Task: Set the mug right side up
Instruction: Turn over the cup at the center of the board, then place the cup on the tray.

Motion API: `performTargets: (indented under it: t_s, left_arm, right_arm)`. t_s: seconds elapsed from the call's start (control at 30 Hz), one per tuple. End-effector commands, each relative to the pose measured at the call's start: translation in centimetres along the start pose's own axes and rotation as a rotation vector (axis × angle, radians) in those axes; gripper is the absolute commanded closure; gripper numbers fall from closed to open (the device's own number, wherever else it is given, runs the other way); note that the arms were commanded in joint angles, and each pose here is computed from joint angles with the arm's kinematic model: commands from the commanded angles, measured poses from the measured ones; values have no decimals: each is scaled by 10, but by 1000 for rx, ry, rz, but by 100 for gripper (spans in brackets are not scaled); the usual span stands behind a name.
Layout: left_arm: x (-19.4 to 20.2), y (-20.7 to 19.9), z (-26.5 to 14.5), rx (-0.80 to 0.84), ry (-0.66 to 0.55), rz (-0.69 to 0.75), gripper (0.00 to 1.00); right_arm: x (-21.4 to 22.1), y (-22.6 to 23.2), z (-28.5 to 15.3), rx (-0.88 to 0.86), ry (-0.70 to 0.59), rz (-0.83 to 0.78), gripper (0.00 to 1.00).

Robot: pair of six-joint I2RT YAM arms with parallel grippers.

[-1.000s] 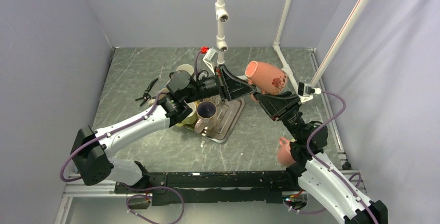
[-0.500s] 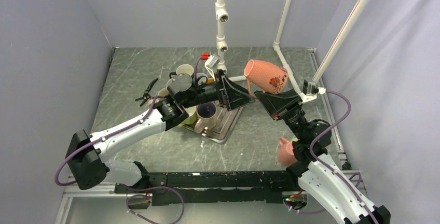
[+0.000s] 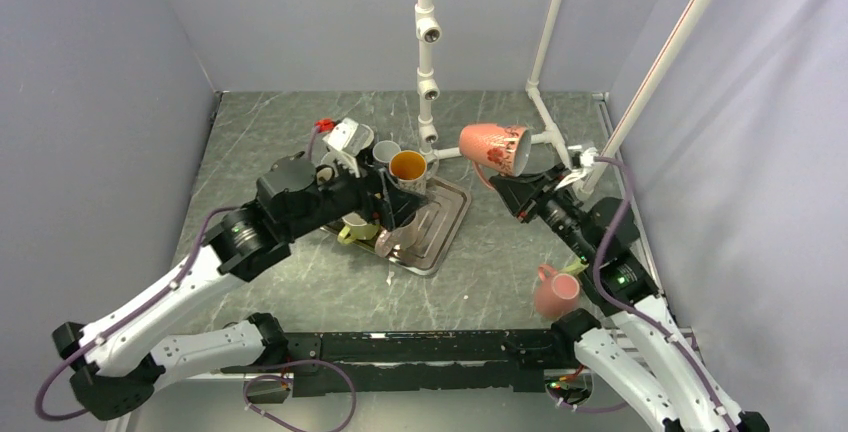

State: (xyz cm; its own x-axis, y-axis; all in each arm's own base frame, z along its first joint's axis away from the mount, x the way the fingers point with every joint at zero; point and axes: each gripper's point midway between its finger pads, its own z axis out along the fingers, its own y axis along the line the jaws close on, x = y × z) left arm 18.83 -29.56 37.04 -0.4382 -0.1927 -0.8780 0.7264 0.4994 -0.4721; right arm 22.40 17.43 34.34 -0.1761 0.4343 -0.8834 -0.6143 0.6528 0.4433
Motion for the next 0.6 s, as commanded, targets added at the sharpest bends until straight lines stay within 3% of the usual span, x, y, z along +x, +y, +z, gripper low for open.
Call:
performTargets:
  t_s: [0.0, 0.17, 0.57]
  left_arm:
    - [20, 62, -41, -338, 101, 102, 10]
    - [31, 92, -65, -502, 136, 134, 11]
    - [40, 112, -80, -571, 117, 188, 12]
  right_arm:
    - [14, -41, -1, 160, 125, -257, 100]
    - [53, -66, 8, 197, 280, -297, 100]
    - [113, -98, 35, 284, 565, -280, 100]
